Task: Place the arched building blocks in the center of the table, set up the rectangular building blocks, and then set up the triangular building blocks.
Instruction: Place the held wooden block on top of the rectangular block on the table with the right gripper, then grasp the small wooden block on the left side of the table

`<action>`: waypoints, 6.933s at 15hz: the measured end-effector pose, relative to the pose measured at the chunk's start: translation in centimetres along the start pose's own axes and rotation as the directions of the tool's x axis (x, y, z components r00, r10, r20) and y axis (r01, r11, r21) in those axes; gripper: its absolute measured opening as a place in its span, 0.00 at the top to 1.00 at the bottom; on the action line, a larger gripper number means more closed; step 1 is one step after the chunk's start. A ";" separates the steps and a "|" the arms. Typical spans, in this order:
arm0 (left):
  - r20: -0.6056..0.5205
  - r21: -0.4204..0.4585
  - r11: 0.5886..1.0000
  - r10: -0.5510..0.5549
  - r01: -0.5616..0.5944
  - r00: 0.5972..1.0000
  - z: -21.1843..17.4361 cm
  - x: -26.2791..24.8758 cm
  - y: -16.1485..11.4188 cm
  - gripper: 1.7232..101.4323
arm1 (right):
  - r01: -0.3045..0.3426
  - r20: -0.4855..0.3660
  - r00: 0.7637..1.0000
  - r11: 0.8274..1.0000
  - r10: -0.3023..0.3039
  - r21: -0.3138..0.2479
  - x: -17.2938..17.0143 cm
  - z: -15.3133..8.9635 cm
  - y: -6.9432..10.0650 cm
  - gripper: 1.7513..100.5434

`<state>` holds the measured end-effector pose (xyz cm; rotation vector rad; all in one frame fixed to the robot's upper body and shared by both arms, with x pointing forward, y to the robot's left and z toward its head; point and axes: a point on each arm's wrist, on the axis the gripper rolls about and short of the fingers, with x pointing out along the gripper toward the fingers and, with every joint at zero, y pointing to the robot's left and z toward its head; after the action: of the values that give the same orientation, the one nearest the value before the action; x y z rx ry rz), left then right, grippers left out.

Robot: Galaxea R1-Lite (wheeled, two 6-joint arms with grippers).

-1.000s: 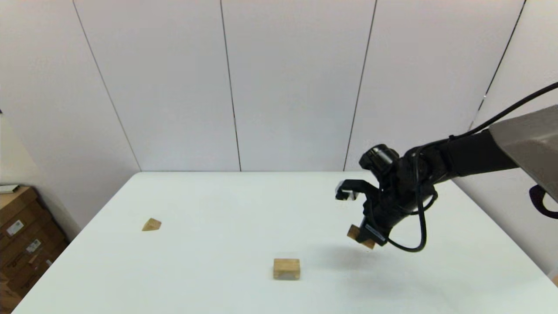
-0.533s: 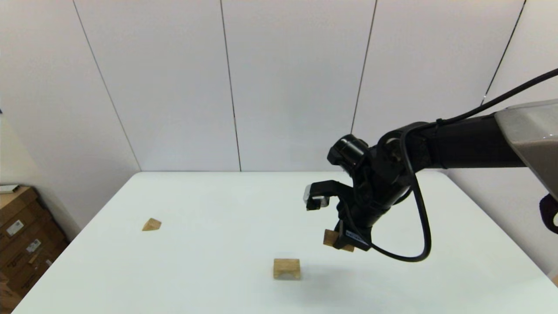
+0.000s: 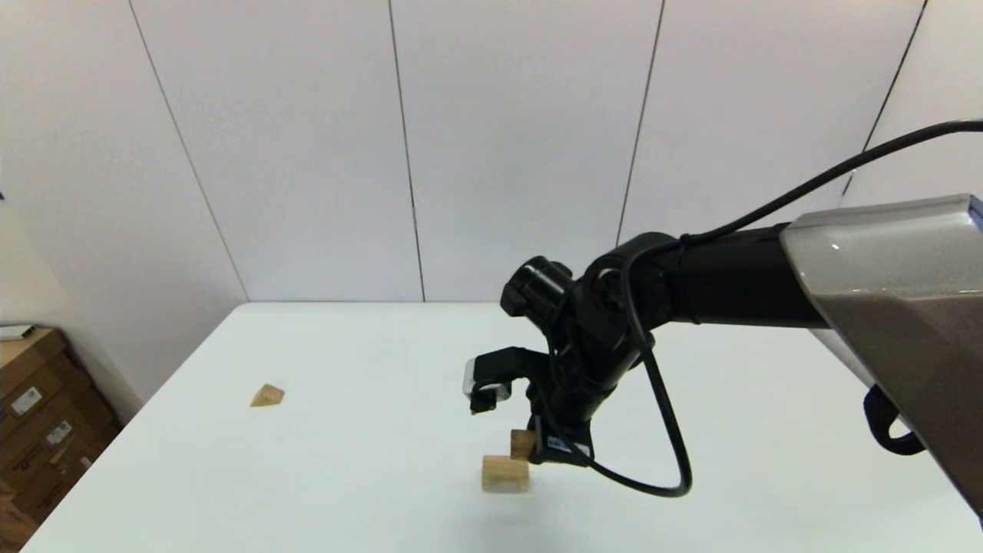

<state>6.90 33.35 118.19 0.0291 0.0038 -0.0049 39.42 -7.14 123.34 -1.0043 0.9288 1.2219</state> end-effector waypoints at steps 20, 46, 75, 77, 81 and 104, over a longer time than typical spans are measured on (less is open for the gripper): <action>0.000 0.000 1.000 0.000 0.000 1.000 0.0 0.0 0.0 0.04 | -0.034 -0.017 0.999 0.999 0.033 -0.032 5.2 2.7 -0.3 0.77; 0.001 0.000 1.000 0.000 0.000 1.000 0.0 0.0 0.0 0.04 | -0.045 -0.032 0.998 0.999 0.045 0.012 6.5 1.7 -1.8 0.77; 0.000 0.000 1.000 0.000 0.000 1.000 0.0 0.0 0.0 0.04 | -0.048 -0.029 0.998 0.999 0.048 0.004 7.2 1.8 -1.9 0.77; 0.000 0.000 1.000 0.000 0.000 1.000 0.0 0.0 0.0 0.04 | -0.047 -0.029 0.998 0.999 0.048 0.006 7.2 1.8 -1.9 0.77; 0.000 0.000 1.000 0.000 0.000 1.000 0.0 0.0 0.0 0.04 | -0.046 -0.029 0.998 0.999 0.047 0.009 7.2 1.7 -2.0 0.52; 0.000 0.000 1.000 0.000 0.000 1.000 0.0 0.0 0.0 0.04 | 0.283 0.138 0.924 0.879 -0.357 0.383 -22.1 -10.9 13.3 0.05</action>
<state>6.90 33.35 118.20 0.0287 0.0033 -0.0045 23.29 -23.24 139.68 -0.6905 0.7492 0.8189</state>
